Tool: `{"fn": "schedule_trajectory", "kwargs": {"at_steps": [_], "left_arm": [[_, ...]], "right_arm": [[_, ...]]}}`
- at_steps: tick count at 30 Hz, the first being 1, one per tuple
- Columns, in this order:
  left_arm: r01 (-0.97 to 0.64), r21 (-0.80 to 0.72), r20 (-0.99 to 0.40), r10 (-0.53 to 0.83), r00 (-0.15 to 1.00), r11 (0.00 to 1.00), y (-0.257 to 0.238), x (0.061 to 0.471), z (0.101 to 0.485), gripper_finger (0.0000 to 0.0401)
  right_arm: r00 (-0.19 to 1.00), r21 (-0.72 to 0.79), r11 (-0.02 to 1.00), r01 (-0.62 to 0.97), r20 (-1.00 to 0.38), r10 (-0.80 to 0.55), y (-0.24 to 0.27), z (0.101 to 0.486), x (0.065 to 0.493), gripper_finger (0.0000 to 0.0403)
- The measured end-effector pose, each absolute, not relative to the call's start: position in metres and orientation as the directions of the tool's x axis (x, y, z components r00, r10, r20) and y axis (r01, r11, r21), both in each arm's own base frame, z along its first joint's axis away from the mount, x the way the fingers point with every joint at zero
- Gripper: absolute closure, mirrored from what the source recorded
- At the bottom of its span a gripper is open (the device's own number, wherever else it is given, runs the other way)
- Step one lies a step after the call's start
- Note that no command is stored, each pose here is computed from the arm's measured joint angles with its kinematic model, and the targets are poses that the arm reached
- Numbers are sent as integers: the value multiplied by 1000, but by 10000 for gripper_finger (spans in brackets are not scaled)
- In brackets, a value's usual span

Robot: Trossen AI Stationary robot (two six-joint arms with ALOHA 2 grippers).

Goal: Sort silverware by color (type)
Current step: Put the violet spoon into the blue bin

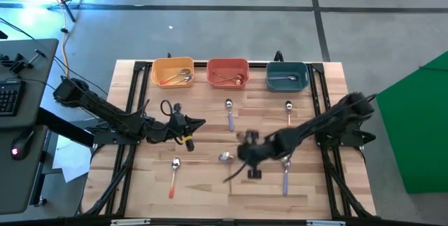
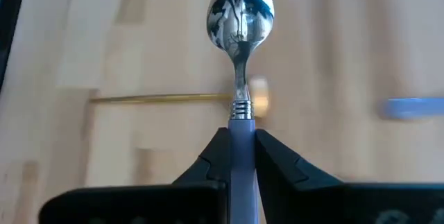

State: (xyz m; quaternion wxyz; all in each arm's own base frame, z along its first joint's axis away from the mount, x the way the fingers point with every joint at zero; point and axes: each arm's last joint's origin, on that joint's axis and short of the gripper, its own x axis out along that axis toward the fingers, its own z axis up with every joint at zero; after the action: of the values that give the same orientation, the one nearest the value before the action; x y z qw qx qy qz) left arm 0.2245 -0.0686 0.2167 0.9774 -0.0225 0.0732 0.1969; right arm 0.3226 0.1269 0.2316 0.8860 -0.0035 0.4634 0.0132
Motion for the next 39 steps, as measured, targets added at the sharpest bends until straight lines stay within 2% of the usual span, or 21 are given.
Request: {"fn": "schedule_trajectory", "kwargs": {"at_steps": [3, 8, 14, 18, 23, 27, 31, 34, 39], "left_arm": [[-389, -23, -143, 382, 913, 921, -69, 225, 218, 394], [-397, -35, -131, 390, 912, 917, -67, 226, 219, 394], [-455, -14, -130, 450, 884, 890, -52, 230, 219, 394], [-486, 20, -131, 484, 865, 874, -33, 234, 220, 394], [-364, -7, -102, 362, 927, 931, -11, 241, 225, 394], [-294, 56, -79, 298, 951, 954, 7, 243, 227, 394], [-175, 58, -56, 178, 982, 983, 23, 243, 230, 394], [-130, 8, -55, 131, 990, 991, 34, 242, 230, 394], [-168, -122, -59, 162, 985, 978, 46, 240, 230, 394]], "right_arm": [[564, -78, 995, 62, -820, -100, 92, 267, 300, 376], [470, -235, 945, 229, -823, -318, 20, 308, 252, 375], [347, -370, 879, 299, -816, -462, -67, 311, 205, 375], [324, -360, 883, 300, -832, -449, -129, 292, 185, 374], [258, -326, 868, 374, -863, -435, -179, 276, 154, 374], [202, -305, 880, 364, -897, -394, -197, 262, 146, 374], [166, -265, 900, 345, -927, -336, -207, 246, 150, 374], [160, -245, 906, 345, -936, -313, -218, 233, 154, 374], [143, -187, 916, 355, -958, -251, -234, 211, 155, 374]]}}
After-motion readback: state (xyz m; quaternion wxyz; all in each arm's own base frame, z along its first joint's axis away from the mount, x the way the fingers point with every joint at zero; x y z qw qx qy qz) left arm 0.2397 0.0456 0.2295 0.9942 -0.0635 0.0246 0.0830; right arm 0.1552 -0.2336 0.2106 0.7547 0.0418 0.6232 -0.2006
